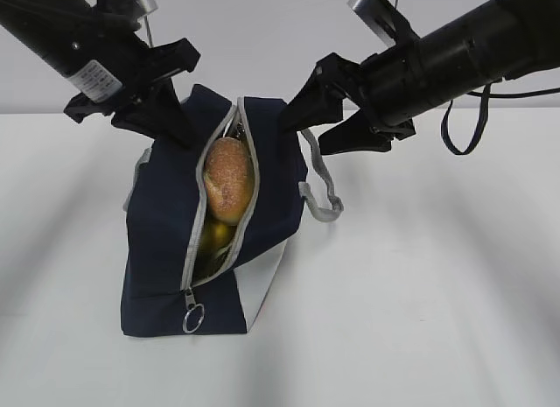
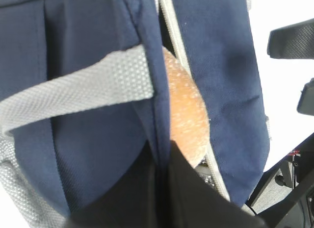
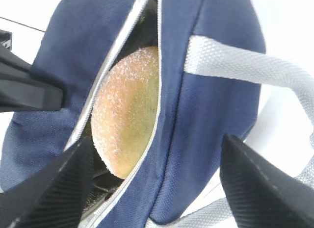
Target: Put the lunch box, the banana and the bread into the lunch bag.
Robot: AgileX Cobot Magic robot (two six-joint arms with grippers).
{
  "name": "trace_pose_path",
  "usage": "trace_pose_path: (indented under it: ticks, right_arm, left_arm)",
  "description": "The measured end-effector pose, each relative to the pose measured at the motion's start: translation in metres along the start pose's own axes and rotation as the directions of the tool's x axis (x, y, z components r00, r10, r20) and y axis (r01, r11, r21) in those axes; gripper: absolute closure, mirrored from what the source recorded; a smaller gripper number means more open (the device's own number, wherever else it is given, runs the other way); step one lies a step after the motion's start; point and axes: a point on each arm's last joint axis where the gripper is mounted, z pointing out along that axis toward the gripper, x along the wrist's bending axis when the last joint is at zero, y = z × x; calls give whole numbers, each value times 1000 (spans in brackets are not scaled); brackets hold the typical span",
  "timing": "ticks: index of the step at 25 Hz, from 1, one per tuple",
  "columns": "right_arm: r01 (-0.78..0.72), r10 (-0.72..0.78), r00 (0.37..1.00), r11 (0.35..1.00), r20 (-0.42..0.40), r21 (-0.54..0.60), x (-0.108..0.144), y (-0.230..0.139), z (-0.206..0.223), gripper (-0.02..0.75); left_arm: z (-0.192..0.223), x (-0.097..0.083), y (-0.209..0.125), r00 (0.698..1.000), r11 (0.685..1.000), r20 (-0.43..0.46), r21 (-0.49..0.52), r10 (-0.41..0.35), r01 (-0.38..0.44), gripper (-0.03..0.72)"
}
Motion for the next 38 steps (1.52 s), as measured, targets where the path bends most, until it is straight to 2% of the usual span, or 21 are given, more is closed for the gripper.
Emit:
trace_pose_path:
  ticks: [5,14,23,24,26,29,31,34,38]
  right_arm:
    - [16,-17,1000,1000,17,19,-2,-2,-1,151]
    - [-11,11,1000,997,1,76,-12,-8,11,234]
    - [-49,51,999,990,-18,130,-20,-16,32,254]
    - [-50,53,998,990,-18,132,-21,-16,33,278]
    - [-50,53,998,990,-18,132,-21,-16,33,374]
    - [-54,57,998,990,-23,133,-21,-17,33,613]
    - [-62,68,997,989,-36,132,-20,-16,33,715]
    - [-59,65,997,991,-44,118,-14,-14,28,739]
    - [-31,34,999,995,-27,90,2,-9,5,741]
  left_arm:
    - [0,0,0,1000,1000,0,0,2,-2,691]
    - [0,0,0,1000,1000,0,0,3,-3,691]
    - [0,0,0,1000,1000,-1,-4,4,-4,691]
    - [0,0,0,1000,1000,-1,-4,4,-4,691]
    - [0,0,0,1000,1000,-1,-4,4,-4,691]
    - [0,0,0,1000,1000,0,-4,5,-5,691]
    - [0,0,1,1000,1000,3,-6,3,-3,691]
    - [0,-2,1,1000,1000,27,-13,-8,9,691]
    - [0,-11,4,993,998,109,-37,-41,45,691]
